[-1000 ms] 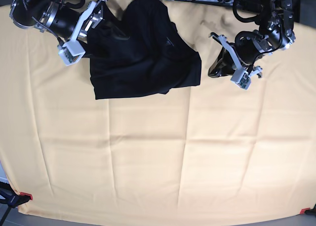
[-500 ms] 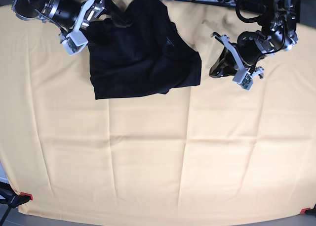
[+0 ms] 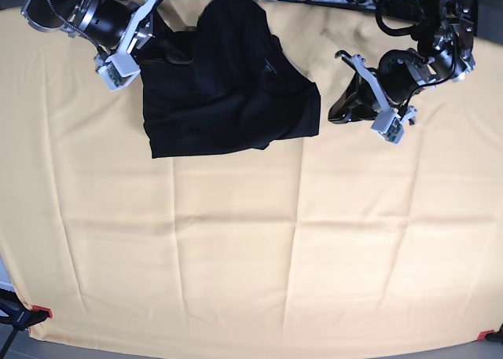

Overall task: Fold the T-shirt properly
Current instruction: 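Push the folded bundle with the right gripper and raise the left gripper, then move the left gripper to the bundle's edge and grasp the black fabric, then pull the grasped fabric with the left gripper away from the right gripper, then drag the shirt with the left gripper, holding its other end with the right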

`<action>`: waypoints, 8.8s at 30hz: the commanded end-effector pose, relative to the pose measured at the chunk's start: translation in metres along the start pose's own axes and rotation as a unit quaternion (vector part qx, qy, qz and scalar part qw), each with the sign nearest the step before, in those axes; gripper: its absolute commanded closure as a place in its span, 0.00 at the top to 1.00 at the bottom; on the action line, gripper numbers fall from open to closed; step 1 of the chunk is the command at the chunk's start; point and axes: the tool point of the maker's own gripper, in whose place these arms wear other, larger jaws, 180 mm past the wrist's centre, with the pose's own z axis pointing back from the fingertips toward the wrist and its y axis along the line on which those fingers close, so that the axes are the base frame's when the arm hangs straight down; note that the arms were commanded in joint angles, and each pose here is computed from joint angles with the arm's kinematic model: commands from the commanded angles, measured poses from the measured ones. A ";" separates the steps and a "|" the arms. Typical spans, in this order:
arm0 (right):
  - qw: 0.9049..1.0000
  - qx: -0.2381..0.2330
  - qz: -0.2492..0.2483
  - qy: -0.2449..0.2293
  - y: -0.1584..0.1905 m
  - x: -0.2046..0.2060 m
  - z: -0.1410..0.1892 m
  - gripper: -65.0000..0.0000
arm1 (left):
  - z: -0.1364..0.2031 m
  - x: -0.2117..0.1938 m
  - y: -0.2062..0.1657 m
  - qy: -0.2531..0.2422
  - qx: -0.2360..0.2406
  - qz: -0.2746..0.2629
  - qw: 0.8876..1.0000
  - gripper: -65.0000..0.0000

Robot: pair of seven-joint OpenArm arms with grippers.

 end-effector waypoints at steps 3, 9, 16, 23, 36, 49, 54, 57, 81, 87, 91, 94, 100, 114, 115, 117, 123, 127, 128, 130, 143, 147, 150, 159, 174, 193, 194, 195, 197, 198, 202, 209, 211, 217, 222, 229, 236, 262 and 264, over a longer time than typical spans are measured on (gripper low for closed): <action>0.999 0.034 0.008 -0.036 0.015 0.017 -0.001 0.00 | 0.005 0.010 -0.028 -0.018 -0.076 -0.031 0.996 0.00; 0.996 0.049 0.025 -0.069 0.016 0.037 -0.002 0.41 | 0.017 0.008 -0.064 -0.011 -0.183 -0.023 0.983 0.00; 0.997 0.019 0.044 -0.057 0.003 0.039 -0.004 0.61 | 0.014 -0.029 -0.081 0.079 -0.217 -0.059 0.971 0.29; 0.997 0.018 0.045 -0.058 0.002 0.039 -0.004 0.61 | 0.015 -0.064 -0.109 0.157 -0.266 -0.139 0.941 0.44; 0.997 0.018 0.045 -0.057 0.002 0.039 -0.004 0.61 | -0.012 -0.040 -0.101 0.108 -0.225 -0.304 0.919 0.44; 0.998 0.019 0.038 -0.049 0.004 0.033 -0.004 0.61 | -0.048 -0.047 -0.082 0.141 -0.236 -0.393 0.877 0.44; 0.998 0.019 0.038 -0.042 0.004 0.030 -0.004 0.61 | -0.050 -0.044 -0.082 0.140 -0.236 -0.398 0.875 0.16; 0.998 0.019 0.038 -0.042 0.004 0.030 -0.004 0.61 | -0.049 -0.045 -0.081 0.141 -0.236 -0.399 0.875 0.00; 0.998 0.019 0.038 -0.042 0.004 0.030 -0.004 0.61 | -0.032 -0.015 -0.026 0.165 -0.190 -0.435 0.865 0.00; 0.998 0.019 0.038 -0.042 0.004 0.030 -0.004 0.61 | -0.032 -0.010 -0.023 0.165 -0.186 -0.438 0.864 0.08; 0.998 0.019 0.038 -0.042 0.004 0.030 -0.004 0.61 | -0.021 -0.018 -0.022 0.189 -0.197 -0.414 0.868 0.49; 0.998 0.019 0.038 -0.042 0.004 0.030 -0.004 0.61 | -0.012 -0.015 -0.024 0.195 -0.198 -0.427 0.860 0.55; 0.998 0.019 0.038 -0.042 0.004 0.030 -0.004 0.61 | 0.014 -0.001 -0.083 0.149 -0.279 -0.414 0.854 0.55; 0.999 0.021 0.030 -0.039 0.006 0.026 -0.003 0.61 | 0.004 -0.050 -0.115 0.149 -0.320 -0.419 0.837 0.55; 0.999 0.021 0.030 -0.040 0.006 0.026 -0.004 0.61 | 0.003 -0.057 -0.117 0.155 -0.325 -0.422 0.832 0.55; 0.999 0.021 0.030 -0.040 0.006 0.026 -0.004 0.61 | 0.002 -0.068 -0.126 0.159 -0.339 -0.429 0.822 0.55; 0.999 0.021 0.027 -0.035 0.007 0.023 -0.003 0.61 | -0.012 -0.085 -0.120 0.173 -0.337 -0.464 0.801 0.55; 0.999 0.021 0.026 -0.033 0.007 0.022 -0.003 0.61 | -0.025 -0.099 -0.111 0.192 -0.340 -0.466 0.794 0.55; 0.999 0.022 0.026 -0.033 0.007 0.022 -0.003 0.61 | -0.029 -0.100 -0.110 0.194 -0.340 -0.468 0.793 0.55; 0.999 0.022 0.026 -0.033 0.007 0.022 -0.003 0.61 | -0.035 -0.100 -0.113 0.192 -0.343 -0.467 0.792 0.55; 0.999 0.021 0.026 -0.033 0.007 0.022 -0.003 0.61 | -0.032 -0.094 -0.094 0.207 -0.317 -0.497 0.781 0.00; 0.999 0.021 0.026 -0.033 0.007 0.022 -0.003 0.61 | -0.018 -0.084 -0.083 0.210 -0.305 -0.516 0.773 0.00; 0.999 0.022 0.026 -0.033 0.007 0.022 -0.003 0.61 | -0.005 -0.084 -0.082 0.213 -0.310 -0.513 0.772 0.00; 0.999 0.022 0.026 -0.033 0.007 0.022 -0.003 0.61 | -0.002 -0.082 -0.059 0.233 -0.278 -0.543 0.757 0.00; 0.999 0.022 0.026 -0.041 0.007 0.025 -0.003 0.61 | -0.009 -0.043 0.005 0.251 -0.157 -0.618 0.728 0.00; 0.997 -0.023 -0.008 -0.077 -0.093 0.053 -0.067 0.61 | 0.002 -0.053 0.007 0.266 -0.168 -0.600 0.736 0.00; 0.998 -0.014 -0.013 -0.067 -0.094 0.050 -0.075 0.61 | 0.002 -0.053 0.007 0.266 -0.168 -0.600 0.736 0.00; 0.998 -0.007 -0.015 -0.061 -0.094 0.049 -0.080 0.61 | 0.002 -0.053 0.007 0.266 -0.167 -0.600 0.735 0.00; 0.998 0.006 -0.013 -0.055 -0.090 0.049 -0.088 0.61 | 0.002 -0.053 0.007 0.265 -0.168 -0.600 0.736 0.00; 0.998 0.011 -0.011 -0.053 -0.086 0.050 -0.090 0.61 | 0.002 -0.053 0.007 0.265 -0.168 -0.600 0.736 0.00; 0.999 0.021 0.005 -0.029 -0.076 0.043 -0.100 0.61 | 0.002 -0.053 0.007 0.265 -0.168 -0.600 0.736 0.00; 0.999 -0.024 0.040 -0.020 -0.089 0.040 -0.105 0.57 | 0.002 -0.053 0.007 0.265 -0.168 -0.600 0.736 0.00; 0.999 -0.019 0.037 -0.020 -0.088 0.040 -0.105 0.38 | 0.002 -0.053 0.007 0.265 -0.167 -0.600 0.736 0.00; 0.999 -0.018 0.036 -0.020 -0.087 0.040 -0.104 0.00 | 0.002 -0.052 0.005 0.261 -0.171 -0.600 0.737 0.00; 0.998 -0.023 0.052 -0.026 -0.083 0.047 -0.098 0.00 | -0.003 -0.041 0.012 0.249 -0.164 -0.603 0.741 0.00; 0.995 -0.054 0.071 -0.033 -0.074 0.042 -0.067 0.00 | -0.016 -0.022 0.039 0.238 -0.118 -0.594 0.759 0.00; 0.995 -0.080 0.051 -0.023 -0.070 0.020 -0.043 0.00 | -0.054 -0.014 0.053 0.216 -0.115 -0.576 0.780 0.00; 0.994 -0.102 0.005 -0.031 -0.029 -0.001 -0.019 0.00 | -0.144 0.050 0.040 0.158 -0.158 -0.553 0.803 0.00; 0.994 -0.096 0.022 -0.043 -0.029 0.007 -0.021 0.00 | -0.142 0.051 0.044 0.160 -0.155 -0.552 0.804 0.00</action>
